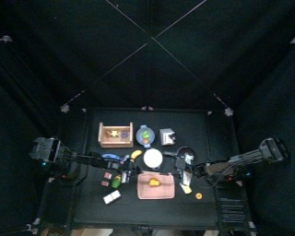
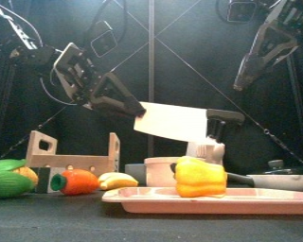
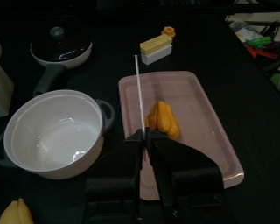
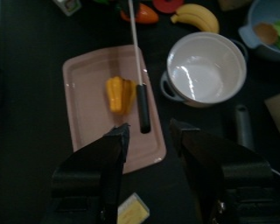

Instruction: Grab cleaver with other hand

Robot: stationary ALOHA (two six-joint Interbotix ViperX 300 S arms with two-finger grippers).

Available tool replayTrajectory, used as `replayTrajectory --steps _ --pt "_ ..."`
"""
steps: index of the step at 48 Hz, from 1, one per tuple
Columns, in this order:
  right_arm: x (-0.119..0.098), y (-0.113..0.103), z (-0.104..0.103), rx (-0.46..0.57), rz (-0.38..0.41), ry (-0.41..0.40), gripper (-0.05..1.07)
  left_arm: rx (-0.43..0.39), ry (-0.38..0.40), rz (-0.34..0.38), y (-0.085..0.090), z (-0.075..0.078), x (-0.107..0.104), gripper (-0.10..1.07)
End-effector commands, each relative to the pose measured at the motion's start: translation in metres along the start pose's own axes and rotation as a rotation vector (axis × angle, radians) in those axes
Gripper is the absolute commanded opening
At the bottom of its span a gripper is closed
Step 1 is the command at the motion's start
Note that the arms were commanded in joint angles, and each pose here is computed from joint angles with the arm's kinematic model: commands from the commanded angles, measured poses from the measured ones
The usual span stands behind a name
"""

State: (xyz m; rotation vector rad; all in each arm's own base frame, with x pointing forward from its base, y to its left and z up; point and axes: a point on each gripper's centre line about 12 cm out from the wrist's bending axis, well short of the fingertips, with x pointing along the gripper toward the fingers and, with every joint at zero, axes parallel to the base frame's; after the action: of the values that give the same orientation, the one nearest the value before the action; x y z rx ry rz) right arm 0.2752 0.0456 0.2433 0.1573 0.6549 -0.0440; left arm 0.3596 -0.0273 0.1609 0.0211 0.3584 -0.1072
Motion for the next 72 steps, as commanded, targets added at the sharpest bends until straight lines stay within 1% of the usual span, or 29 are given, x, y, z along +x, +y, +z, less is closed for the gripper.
replayTrajectory --steps 1,9,25,41,48,60,72 --pt "0.001 0.001 0.006 0.022 0.013 -0.023 0.79 -0.002 -0.048 0.0 0.0 0.015 0.0 0.52" --pt "0.01 -0.003 -0.003 0.032 -0.004 0.017 0.79 0.003 -0.055 -0.001 0.0 0.017 0.001 0.52" --pt "0.03 -0.015 -0.012 0.046 -0.059 0.082 0.79 0.006 -0.075 -0.002 0.0 0.022 0.003 0.52" --pt "0.04 -0.018 -0.013 0.053 -0.073 0.101 0.78 0.006 -0.092 -0.005 -0.001 0.023 0.003 0.52" --pt "0.04 -0.017 -0.012 0.057 -0.068 0.1 0.73 0.009 -0.096 -0.006 -0.001 0.024 0.003 0.52" --pt "0.04 -0.016 -0.009 0.06 -0.064 0.092 0.59 0.009 -0.092 -0.006 -0.001 0.021 0.005 0.52" --pt "0.04 -0.014 -0.004 0.058 -0.062 0.083 0.54 0.006 -0.095 -0.006 -0.001 0.021 0.006 0.54"
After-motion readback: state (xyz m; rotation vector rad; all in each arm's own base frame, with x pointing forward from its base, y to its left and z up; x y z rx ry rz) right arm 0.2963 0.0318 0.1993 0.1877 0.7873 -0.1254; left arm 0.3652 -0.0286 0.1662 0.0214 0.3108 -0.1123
